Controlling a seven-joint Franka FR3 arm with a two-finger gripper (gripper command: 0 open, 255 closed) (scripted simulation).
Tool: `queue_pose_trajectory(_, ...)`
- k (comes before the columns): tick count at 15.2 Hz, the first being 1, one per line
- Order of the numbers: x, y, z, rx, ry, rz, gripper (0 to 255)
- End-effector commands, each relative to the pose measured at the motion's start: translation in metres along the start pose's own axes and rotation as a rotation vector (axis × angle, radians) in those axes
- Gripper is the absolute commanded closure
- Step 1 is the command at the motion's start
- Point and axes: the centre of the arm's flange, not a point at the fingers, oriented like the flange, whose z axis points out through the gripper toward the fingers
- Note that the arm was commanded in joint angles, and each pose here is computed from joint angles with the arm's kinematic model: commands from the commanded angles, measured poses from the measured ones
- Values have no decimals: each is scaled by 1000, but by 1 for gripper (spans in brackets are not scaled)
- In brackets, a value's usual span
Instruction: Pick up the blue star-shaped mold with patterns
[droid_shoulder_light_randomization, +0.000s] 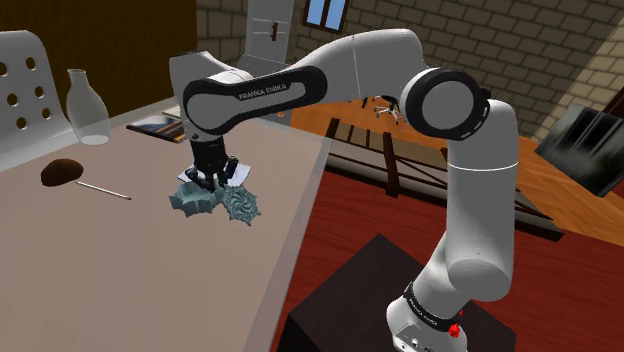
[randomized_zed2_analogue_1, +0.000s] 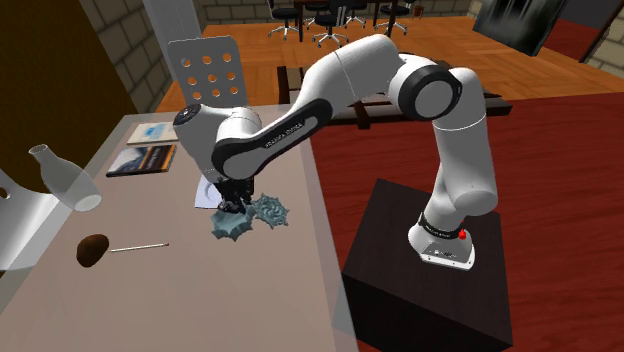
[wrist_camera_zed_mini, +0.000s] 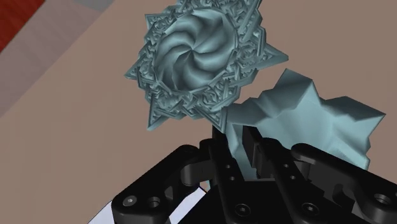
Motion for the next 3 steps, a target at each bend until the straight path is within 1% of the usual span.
queue_pose_trajectory(1, -2, 2, -10, 0, 0, 0, 255)
queue_pose_trajectory(3, -2, 3, -11, 0, 0, 0, 255)
